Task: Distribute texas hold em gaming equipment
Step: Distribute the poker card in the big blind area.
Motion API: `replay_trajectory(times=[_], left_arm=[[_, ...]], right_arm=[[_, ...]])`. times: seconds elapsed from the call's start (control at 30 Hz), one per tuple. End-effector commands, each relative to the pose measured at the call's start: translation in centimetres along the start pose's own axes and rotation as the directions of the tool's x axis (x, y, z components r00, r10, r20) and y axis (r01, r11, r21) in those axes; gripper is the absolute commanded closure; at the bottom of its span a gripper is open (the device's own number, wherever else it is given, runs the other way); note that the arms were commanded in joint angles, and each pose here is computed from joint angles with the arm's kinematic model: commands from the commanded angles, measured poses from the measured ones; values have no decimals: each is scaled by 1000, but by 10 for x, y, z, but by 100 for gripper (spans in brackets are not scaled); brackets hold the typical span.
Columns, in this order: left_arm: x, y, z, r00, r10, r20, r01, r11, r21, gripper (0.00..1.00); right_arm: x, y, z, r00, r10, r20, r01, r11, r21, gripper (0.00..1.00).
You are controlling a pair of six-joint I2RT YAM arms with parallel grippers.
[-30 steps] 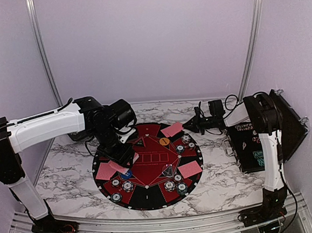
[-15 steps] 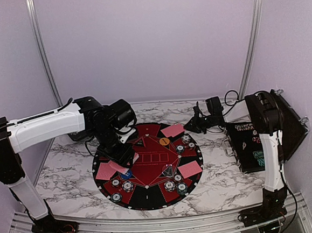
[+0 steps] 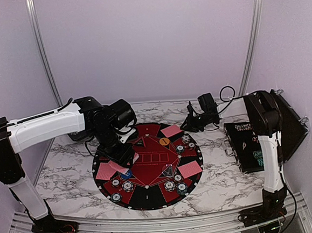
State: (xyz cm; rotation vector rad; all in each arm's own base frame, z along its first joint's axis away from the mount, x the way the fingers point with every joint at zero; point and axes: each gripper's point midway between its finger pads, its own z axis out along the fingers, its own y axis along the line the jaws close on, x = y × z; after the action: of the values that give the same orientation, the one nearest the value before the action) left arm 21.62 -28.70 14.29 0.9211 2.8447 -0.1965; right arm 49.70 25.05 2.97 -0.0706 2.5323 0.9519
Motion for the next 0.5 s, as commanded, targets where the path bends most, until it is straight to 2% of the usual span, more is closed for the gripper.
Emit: replay_trajectory(times=[0.0, 0.27, 0.47], left_arm=[[3, -1, 0, 1000, 2, -23, -2, 1000, 1, 47], [1, -2, 1, 1000, 3, -24, -3, 1000, 6, 47], [0, -3, 1, 1000, 4, -22, -4, 1000, 2, 47]], right_arm=[[-7, -2, -17, 1000, -28, 10, 27, 995, 94, 78], [-22, 24, -49, 995, -67, 72, 60, 995, 84, 70], [-8, 68, -72, 995, -40, 96, 48, 995, -84, 64]])
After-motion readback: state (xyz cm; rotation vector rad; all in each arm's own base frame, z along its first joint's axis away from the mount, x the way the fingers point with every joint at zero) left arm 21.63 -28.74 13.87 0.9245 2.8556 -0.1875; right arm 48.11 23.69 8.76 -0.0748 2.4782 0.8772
